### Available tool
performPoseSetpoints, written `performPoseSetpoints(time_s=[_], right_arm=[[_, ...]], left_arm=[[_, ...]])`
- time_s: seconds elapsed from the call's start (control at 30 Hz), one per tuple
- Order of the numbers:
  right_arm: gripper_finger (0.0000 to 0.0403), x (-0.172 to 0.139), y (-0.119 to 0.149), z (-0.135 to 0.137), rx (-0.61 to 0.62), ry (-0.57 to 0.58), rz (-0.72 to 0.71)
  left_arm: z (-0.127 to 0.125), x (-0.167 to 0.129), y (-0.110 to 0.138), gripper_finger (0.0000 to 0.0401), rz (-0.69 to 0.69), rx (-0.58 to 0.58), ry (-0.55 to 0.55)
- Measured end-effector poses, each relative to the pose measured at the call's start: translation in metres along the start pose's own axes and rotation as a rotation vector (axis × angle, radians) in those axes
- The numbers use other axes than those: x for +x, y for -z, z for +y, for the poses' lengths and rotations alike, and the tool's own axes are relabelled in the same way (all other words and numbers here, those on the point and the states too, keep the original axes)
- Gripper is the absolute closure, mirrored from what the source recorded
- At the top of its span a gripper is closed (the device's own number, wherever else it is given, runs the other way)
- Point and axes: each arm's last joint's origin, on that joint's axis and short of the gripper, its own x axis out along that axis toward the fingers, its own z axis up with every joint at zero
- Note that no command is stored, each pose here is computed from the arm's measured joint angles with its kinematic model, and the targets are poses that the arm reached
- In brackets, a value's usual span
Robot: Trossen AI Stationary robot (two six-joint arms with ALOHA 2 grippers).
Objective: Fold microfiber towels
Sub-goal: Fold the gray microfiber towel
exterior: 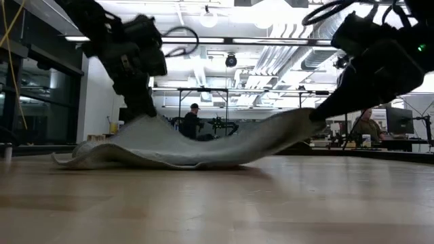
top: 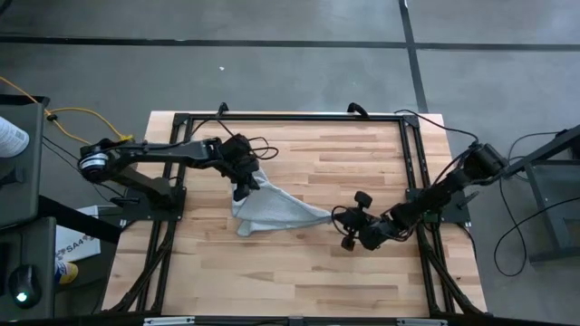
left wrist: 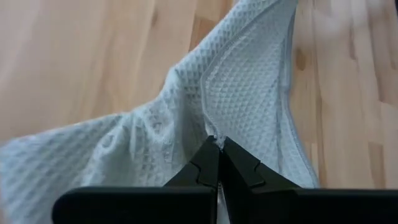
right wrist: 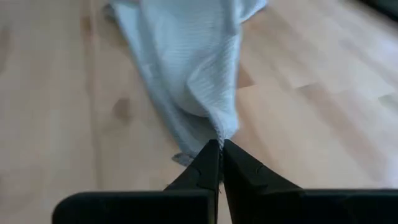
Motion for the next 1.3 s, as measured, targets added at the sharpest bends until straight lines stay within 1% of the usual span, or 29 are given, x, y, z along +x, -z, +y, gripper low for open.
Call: performPoseSetpoints(time_s=[0.07,0.2,0.43,0.6,0.77,0.9,1.07,1.3], right_arm=[[0.0399,-0.005,-0.005,-0.003,-0.003,0.023,-0.028],[0.0399,-0.015,-0.016,-0.011,-0.03,0.09,-0.086],[0.0399,-0.031,-0.034,-0.027,-0.061,0.23,-0.193],[0.0399,-0.033,-0.048,-0.042,-0.073,0.281,-0.215],[0.04,-0.03,-0.059,-0.06,-0.1,0.36,-0.218],[0.04,-0.029,-0.07,-0.074,-0.097,0.439,-0.241],[0.04,-0.03,-0.082,-0.087,-0.118,0.563,-0.277],[0.0399,-0.032,-0.097,-0.094,-0.153,0.627,-0.334]], left_arm=[[-0.007,-0.006,-0.002,0.0401,-0.025,0.026,-0.036],[-0.019,-0.021,-0.002,0.0401,-0.067,0.046,-0.145],[-0.031,-0.047,-0.004,0.0401,-0.184,0.079,-0.319],[-0.033,-0.063,-0.006,0.0401,-0.272,0.079,-0.416],[-0.035,-0.075,-0.007,0.0401,-0.342,0.088,-0.514],[-0.037,-0.083,-0.011,0.0401,-0.409,0.125,-0.565],[-0.041,-0.096,-0.022,0.0401,-0.444,0.147,-0.63],[-0.049,-0.117,-0.04,0.0401,-0.512,0.198,-0.674]])
